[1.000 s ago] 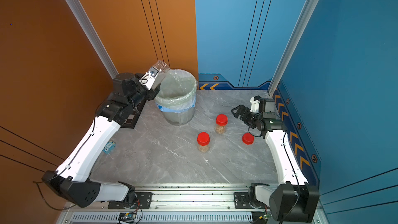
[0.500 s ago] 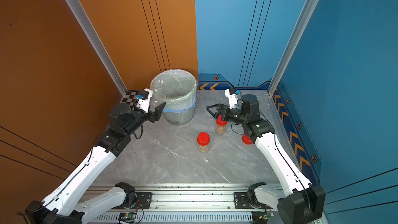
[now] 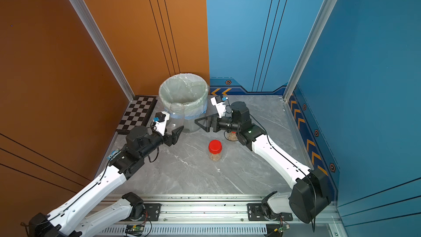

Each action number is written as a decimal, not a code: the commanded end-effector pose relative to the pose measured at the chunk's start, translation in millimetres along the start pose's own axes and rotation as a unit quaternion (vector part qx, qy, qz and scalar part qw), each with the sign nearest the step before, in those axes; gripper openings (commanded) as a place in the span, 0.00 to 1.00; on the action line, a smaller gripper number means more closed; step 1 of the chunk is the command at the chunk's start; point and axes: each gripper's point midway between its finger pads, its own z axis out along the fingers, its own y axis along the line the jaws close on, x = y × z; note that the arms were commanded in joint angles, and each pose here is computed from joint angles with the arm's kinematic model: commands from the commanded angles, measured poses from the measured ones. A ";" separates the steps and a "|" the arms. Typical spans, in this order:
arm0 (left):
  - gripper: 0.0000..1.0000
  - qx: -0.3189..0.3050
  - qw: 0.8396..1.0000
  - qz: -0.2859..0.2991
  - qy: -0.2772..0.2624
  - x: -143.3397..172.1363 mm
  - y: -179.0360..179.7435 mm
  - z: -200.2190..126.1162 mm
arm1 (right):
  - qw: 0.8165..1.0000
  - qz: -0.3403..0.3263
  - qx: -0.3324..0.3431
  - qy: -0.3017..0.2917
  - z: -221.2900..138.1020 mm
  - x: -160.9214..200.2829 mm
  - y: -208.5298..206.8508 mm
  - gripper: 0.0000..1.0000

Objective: Empty moldy peanuts from jars
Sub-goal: Place the jar at the center of the board.

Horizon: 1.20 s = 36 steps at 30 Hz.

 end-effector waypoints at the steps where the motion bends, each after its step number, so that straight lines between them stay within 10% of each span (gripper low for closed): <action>1: 0.52 0.040 0.999 -0.021 -0.013 -3.3 -17.3 1.1 | 0.998 -0.043 -0.042 -0.027 4.3 -17.1 25.8 0.93; 36: 0.51 0.098 0.995 -0.030 -0.005 7.4 -53.1 13.3 | 0.995 -0.091 -0.044 -0.010 49.2 -2.4 36.7 0.99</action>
